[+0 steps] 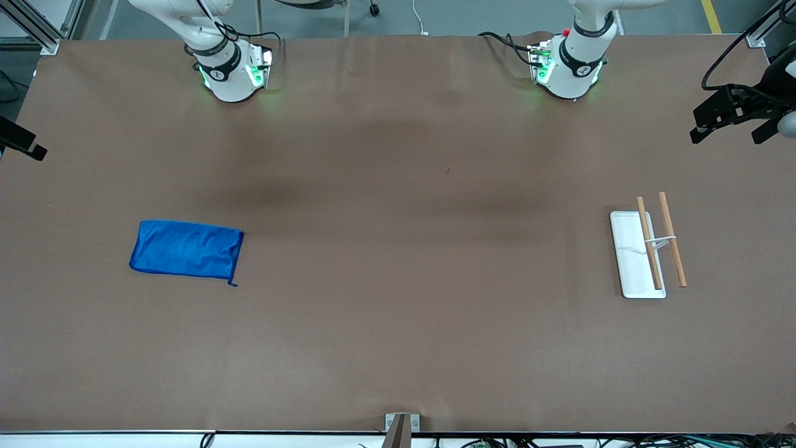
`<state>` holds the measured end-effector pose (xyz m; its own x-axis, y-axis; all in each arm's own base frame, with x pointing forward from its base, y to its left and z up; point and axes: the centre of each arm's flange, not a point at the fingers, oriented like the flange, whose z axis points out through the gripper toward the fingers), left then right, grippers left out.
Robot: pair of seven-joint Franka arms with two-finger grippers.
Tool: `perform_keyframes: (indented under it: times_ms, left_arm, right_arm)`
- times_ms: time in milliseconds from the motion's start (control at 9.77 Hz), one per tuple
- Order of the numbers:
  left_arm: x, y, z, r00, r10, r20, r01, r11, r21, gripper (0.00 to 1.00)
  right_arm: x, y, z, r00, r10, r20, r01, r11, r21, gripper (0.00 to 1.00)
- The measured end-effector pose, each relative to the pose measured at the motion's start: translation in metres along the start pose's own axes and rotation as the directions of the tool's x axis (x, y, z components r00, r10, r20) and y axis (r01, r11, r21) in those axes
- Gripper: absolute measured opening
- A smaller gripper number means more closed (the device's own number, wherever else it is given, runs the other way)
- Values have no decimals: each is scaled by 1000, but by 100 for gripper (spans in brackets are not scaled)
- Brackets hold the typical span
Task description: Right arm passes towel to left arm to hang
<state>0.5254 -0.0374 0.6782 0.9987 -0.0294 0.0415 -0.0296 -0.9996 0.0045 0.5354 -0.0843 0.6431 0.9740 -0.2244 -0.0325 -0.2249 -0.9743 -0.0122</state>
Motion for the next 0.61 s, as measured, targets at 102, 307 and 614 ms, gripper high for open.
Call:
perform_keyframes:
  times_ms: [102,307,614]
  left_arm:
    - [1,0,1,1000,0,2,0,1000,0,99]
    - [2,0,3,1000,1,6,-1,1000,0,99]
    - [14,8,-3,1000,13,-15,-13,1000,-4,99]
  right_arm:
    - [11,-2,20,1000,-19,22,20,1000,-3,100]
    - [42,-5,96,996,-71,51,71,997,-6,100]
    - [63,-5,219,992,-98,80,102,994,-45,100]
